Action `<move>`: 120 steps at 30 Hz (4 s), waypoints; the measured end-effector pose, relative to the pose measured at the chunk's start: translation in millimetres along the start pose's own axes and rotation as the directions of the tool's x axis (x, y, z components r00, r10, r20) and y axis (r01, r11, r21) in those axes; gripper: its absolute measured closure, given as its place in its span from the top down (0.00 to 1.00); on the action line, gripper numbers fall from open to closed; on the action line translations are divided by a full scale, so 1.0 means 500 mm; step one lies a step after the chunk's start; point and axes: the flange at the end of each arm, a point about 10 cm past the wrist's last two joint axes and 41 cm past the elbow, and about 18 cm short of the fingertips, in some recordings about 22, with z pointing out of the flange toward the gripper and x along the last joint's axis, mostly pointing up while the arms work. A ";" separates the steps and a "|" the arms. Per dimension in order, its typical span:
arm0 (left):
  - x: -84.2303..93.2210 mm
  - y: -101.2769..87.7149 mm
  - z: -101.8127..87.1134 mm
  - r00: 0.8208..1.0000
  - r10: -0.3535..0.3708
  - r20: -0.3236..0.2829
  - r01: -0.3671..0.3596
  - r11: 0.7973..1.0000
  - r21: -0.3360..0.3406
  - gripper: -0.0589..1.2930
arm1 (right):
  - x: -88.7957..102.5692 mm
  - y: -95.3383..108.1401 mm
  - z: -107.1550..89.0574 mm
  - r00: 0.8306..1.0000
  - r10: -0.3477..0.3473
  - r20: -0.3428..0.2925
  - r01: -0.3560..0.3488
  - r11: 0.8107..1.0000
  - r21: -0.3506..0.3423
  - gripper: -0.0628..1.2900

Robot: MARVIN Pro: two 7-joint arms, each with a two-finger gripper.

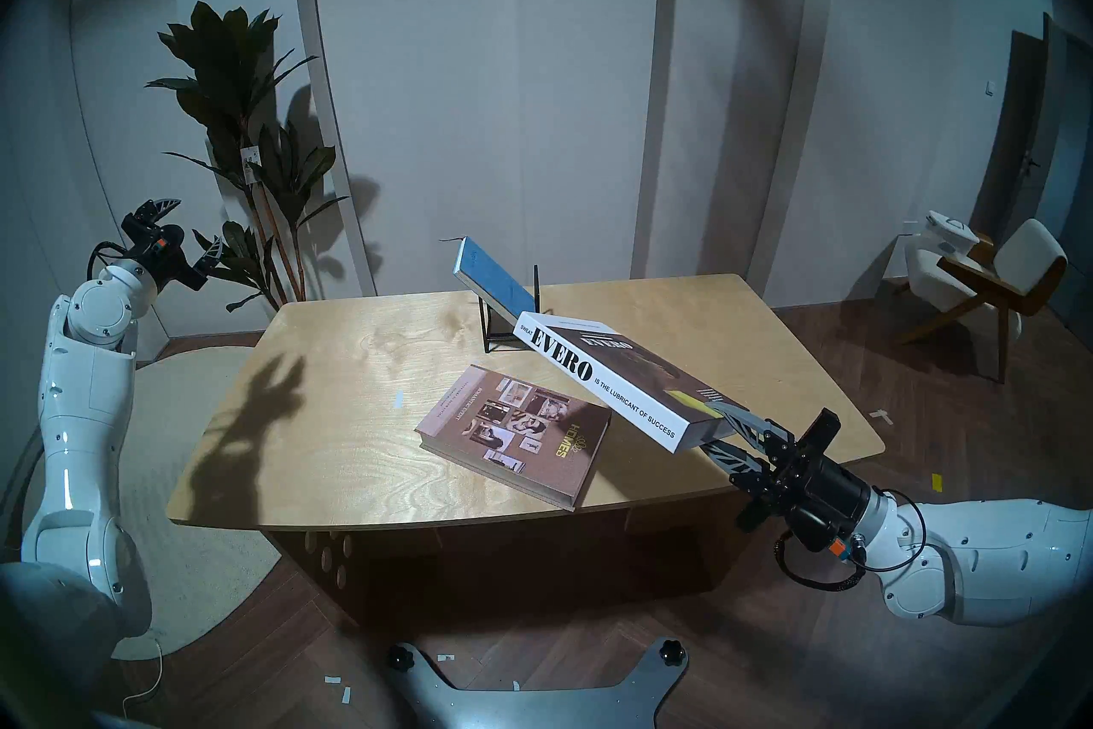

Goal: Stack the books into one stack

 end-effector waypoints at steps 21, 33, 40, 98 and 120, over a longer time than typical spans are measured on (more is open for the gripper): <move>0.003 -0.007 0.003 0.999 0.016 0.028 -0.016 1.000 0.007 0.96 | 0.038 -0.014 -0.011 0.983 -0.166 0.081 0.174 0.978 -0.116 0.23; 0.005 -0.010 0.004 0.999 0.018 0.045 -0.018 1.000 0.011 0.96 | 0.054 -0.018 -0.016 0.968 -0.208 0.137 0.229 0.961 -0.156 0.23; 0.006 -0.011 0.004 0.999 0.019 0.049 -0.020 1.000 0.013 0.96 | 0.057 -0.017 -0.018 0.961 -0.220 0.171 0.248 0.953 -0.172 0.23; 0.012 -0.013 0.005 0.999 0.020 0.044 -0.021 1.000 0.019 0.96 | 0.029 0.005 0.016 0.957 -0.253 0.144 0.258 0.966 -0.021 0.19; 0.012 -0.014 0.005 0.999 0.020 0.043 -0.021 1.000 0.020 0.96 | 0.022 -0.011 0.077 0.968 -0.237 0.084 0.217 0.956 0.196 0.19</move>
